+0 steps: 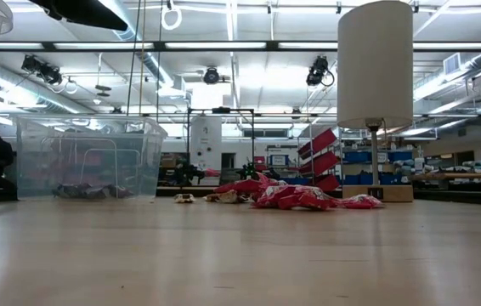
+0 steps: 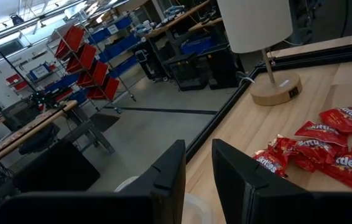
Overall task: Sort candy
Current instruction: Put the gold chocolate into the bottom right transparent bin
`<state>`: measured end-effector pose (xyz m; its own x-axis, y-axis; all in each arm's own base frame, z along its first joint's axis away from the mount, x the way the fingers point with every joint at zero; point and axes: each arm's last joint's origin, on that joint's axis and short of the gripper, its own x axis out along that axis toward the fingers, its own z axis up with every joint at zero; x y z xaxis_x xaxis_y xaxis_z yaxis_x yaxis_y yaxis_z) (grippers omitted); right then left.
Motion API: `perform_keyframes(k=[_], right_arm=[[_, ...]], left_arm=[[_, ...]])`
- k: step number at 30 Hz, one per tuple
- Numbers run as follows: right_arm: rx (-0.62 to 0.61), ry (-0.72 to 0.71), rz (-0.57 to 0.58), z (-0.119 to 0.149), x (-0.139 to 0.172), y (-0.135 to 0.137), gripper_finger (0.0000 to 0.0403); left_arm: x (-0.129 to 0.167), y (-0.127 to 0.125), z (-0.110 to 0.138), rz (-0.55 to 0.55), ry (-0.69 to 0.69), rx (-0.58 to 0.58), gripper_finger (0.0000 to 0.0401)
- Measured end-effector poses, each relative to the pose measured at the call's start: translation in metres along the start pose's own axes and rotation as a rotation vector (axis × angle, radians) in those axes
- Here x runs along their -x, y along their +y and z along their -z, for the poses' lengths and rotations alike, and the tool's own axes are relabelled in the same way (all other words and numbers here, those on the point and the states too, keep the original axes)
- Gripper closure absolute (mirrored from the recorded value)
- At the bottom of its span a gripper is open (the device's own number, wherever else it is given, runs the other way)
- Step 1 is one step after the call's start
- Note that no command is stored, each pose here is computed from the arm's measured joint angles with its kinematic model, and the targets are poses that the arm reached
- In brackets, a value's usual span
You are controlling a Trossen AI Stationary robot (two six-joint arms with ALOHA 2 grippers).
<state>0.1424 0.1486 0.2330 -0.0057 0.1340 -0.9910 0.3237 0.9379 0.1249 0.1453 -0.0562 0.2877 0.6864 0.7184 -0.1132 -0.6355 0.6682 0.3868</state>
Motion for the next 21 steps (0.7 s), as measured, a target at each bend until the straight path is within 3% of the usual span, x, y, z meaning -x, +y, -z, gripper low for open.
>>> perform_keyframes(k=[16, 21], right_arm=[[-0.001, 0.006, 0.001, 0.0003, 0.0000, -0.0003, 0.0375], [-0.039, 0.100, -0.003, 0.0030, 0.0046, -0.0019, 0.0386]], left_arm=[[0.0000, 0.0000, 0.0000, 0.000, 0.000, 0.000, 0.0319], [0.0000, 0.0000, -0.0001, 0.000, 0.000, 0.002, 0.0319]])
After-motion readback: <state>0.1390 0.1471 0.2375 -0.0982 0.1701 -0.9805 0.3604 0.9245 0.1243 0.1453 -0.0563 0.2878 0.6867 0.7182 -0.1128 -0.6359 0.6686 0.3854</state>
